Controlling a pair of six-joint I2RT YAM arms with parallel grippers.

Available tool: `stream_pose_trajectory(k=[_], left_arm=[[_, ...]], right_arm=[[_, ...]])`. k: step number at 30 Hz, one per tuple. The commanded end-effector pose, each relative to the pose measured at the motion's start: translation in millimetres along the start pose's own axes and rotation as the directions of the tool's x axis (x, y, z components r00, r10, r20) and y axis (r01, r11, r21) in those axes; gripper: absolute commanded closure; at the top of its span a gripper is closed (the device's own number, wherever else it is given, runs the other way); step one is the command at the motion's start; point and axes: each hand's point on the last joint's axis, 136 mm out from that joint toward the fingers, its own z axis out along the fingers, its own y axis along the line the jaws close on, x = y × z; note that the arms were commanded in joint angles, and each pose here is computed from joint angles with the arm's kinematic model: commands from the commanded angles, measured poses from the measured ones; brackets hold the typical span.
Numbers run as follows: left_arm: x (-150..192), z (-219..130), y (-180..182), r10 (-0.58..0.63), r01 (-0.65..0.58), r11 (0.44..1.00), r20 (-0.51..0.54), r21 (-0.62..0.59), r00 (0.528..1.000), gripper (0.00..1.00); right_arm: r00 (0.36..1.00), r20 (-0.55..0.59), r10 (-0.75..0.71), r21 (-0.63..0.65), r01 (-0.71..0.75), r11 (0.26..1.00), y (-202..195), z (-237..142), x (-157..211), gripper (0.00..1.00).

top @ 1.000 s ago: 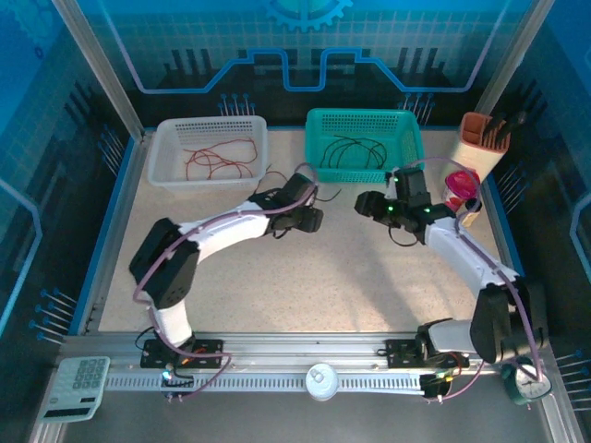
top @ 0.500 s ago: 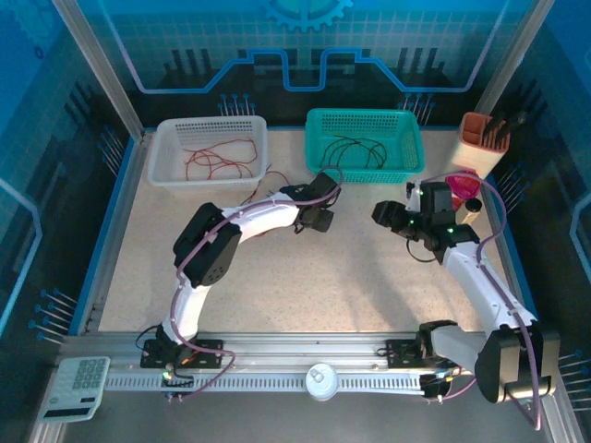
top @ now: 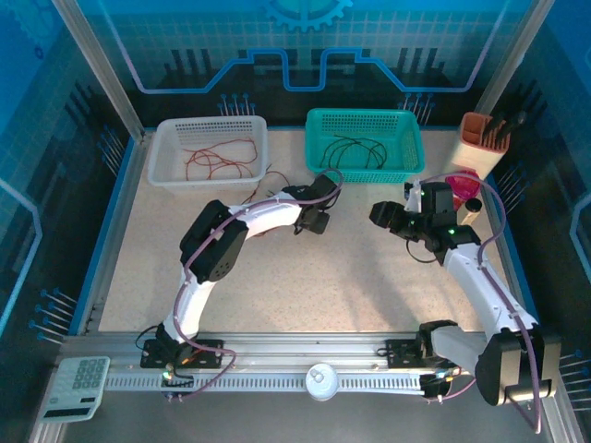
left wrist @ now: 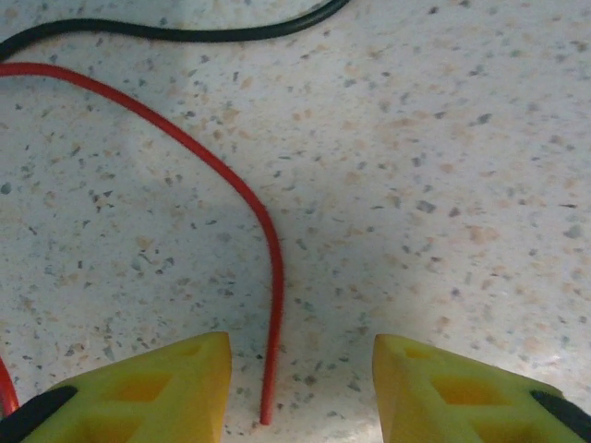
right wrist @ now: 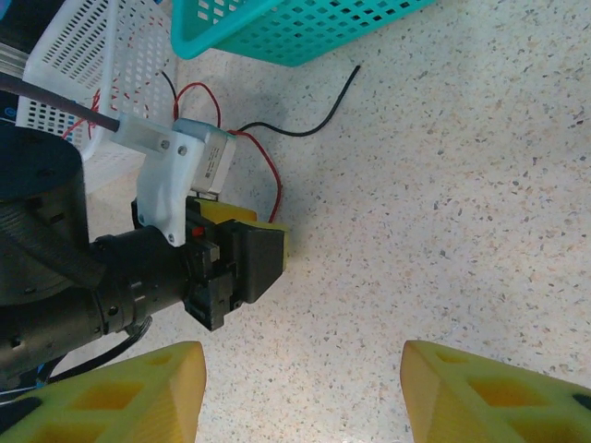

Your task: Untangle the cables

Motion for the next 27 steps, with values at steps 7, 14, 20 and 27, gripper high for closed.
stream_pose_trajectory(k=[7,14,20,27], left_arm=[[3,11,8,0.005,-0.005,1.000,-0.035,-0.005,0.999,0.65],[9,15,8,0.000,0.000,1.000,-0.047,-0.008,0.999,0.83],[9,11,7,0.003,-0.003,1.000,-0.046,0.000,0.999,1.00],[-14,-39,1,0.003,-0.005,0.997,0.031,0.073,1.000,1.00]], right_arm=[[1.000,0.023,-0.012,-0.023,0.012,1.000,8,-10,-8,0.41],[0.999,0.028,-0.017,-0.022,0.018,1.000,10,-11,-10,0.41],[0.999,0.037,-0.019,-0.031,0.020,0.999,13,-13,-14,0.41],[0.999,0.046,-0.024,-0.050,0.027,0.998,20,-17,-18,0.41]])
